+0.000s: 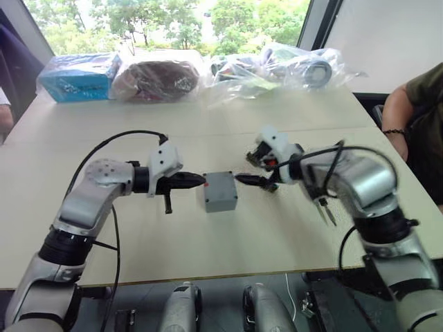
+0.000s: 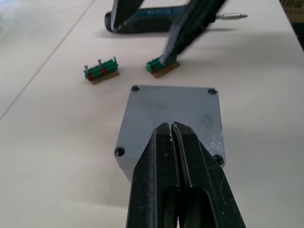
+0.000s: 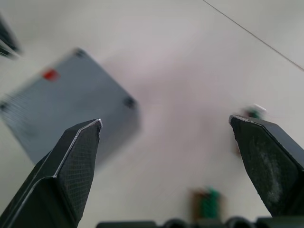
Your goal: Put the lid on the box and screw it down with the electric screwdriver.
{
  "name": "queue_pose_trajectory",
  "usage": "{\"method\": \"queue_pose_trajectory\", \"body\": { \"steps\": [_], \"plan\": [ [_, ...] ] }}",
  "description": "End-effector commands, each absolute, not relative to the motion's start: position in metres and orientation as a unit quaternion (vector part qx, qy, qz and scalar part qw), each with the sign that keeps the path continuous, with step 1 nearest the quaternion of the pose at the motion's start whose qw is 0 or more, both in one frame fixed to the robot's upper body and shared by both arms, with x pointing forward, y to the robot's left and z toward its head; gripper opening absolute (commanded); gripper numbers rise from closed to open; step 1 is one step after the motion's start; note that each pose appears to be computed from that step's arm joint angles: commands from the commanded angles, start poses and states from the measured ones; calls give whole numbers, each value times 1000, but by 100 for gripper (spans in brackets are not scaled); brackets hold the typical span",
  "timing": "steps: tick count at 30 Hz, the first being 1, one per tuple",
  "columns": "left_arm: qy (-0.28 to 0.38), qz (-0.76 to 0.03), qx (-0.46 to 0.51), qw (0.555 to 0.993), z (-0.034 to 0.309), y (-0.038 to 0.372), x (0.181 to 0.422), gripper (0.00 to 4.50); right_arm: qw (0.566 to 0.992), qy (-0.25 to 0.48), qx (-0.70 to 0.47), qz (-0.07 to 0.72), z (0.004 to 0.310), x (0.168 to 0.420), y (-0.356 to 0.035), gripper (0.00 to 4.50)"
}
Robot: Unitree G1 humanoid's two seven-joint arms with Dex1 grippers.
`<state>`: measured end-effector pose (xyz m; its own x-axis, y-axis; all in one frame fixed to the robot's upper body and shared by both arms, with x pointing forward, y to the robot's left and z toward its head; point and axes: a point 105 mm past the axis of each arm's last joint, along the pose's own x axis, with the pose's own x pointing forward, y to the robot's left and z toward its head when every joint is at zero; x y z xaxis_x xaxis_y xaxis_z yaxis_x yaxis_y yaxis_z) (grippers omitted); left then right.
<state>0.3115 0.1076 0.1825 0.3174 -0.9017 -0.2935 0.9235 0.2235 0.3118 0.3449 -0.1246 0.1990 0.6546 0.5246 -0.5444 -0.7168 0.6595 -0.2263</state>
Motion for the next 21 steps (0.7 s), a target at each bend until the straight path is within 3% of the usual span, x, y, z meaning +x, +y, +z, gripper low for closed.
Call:
{"method": "queue_pose_trajectory", "body": {
  "steps": [1,9,21],
  "plan": [
    [-26,-601,231,765,207,101,307,0,881,272,-246,297,211,343,-153,446],
    [-87,-631,205,743,236,78,301,0,844,441,-217,215,201,339,-197,446],
    [-85,-614,206,758,226,74,303,0,820,525,-162,164,155,369,-217,446]
  ]
}}
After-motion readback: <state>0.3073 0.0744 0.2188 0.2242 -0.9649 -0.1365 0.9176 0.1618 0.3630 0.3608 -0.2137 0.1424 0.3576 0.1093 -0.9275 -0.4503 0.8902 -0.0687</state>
